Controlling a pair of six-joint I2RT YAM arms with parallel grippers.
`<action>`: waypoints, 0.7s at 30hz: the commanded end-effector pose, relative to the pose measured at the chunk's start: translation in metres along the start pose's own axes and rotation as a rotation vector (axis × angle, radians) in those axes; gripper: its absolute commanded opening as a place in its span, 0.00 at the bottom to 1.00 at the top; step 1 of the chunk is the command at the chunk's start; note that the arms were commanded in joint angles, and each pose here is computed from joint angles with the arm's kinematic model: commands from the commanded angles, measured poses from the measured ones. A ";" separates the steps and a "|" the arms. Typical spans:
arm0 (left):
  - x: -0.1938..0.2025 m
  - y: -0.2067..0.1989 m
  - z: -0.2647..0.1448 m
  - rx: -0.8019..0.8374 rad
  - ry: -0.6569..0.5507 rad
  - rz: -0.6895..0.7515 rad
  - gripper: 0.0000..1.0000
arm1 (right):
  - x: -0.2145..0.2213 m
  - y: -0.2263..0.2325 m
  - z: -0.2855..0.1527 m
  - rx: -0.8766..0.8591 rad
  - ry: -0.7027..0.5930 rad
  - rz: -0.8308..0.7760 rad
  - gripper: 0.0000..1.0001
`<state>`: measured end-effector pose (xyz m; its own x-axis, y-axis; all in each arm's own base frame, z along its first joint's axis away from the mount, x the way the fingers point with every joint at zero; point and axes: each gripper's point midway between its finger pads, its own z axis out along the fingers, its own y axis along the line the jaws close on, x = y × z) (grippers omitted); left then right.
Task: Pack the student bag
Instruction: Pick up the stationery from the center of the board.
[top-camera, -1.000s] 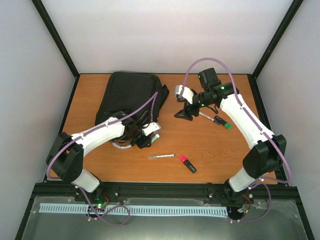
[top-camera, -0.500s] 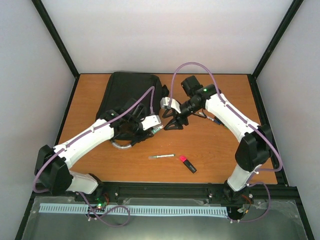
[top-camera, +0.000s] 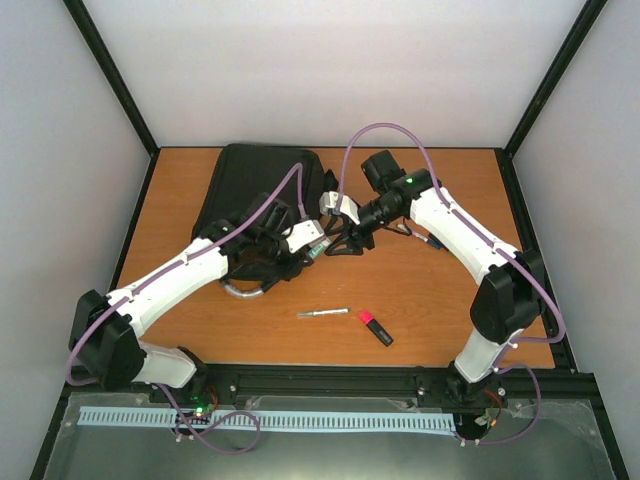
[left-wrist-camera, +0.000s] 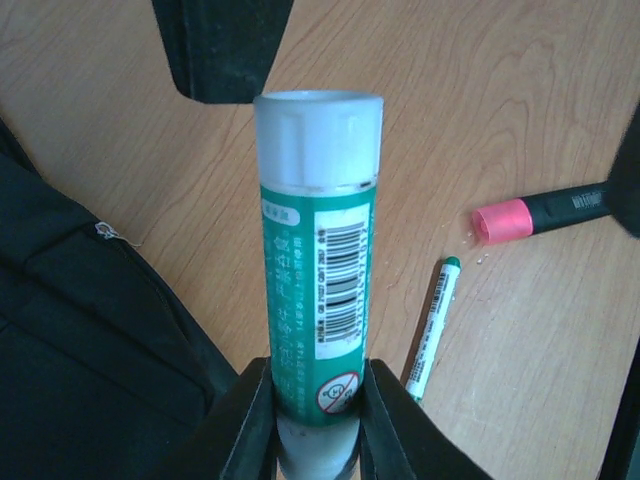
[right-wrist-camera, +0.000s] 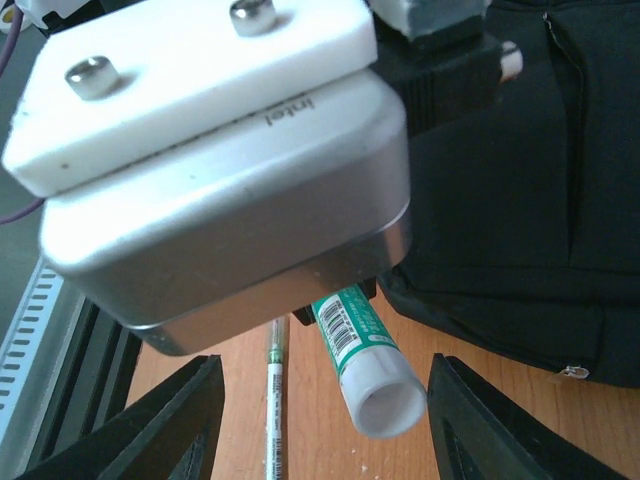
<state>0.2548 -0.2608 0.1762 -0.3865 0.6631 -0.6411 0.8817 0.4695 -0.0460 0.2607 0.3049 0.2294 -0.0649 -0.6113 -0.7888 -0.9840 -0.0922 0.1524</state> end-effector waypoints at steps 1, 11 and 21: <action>-0.027 0.006 -0.013 -0.027 -0.101 -0.019 0.01 | -0.001 0.001 0.005 -0.019 -0.015 0.010 0.56; -0.036 0.001 -0.015 -0.008 -0.136 0.032 0.01 | 0.002 -0.015 0.012 0.013 -0.015 0.095 0.64; -0.034 0.005 -0.012 -0.023 -0.139 0.001 0.01 | -0.007 -0.008 0.007 -0.009 -0.043 0.091 0.43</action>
<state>0.2621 -0.2693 0.1867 -0.3726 0.6231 -0.6877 0.8787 0.4752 -0.0454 0.2712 0.3115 0.2155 -0.1749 -0.6153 -0.7686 -0.9716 -0.0186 0.2360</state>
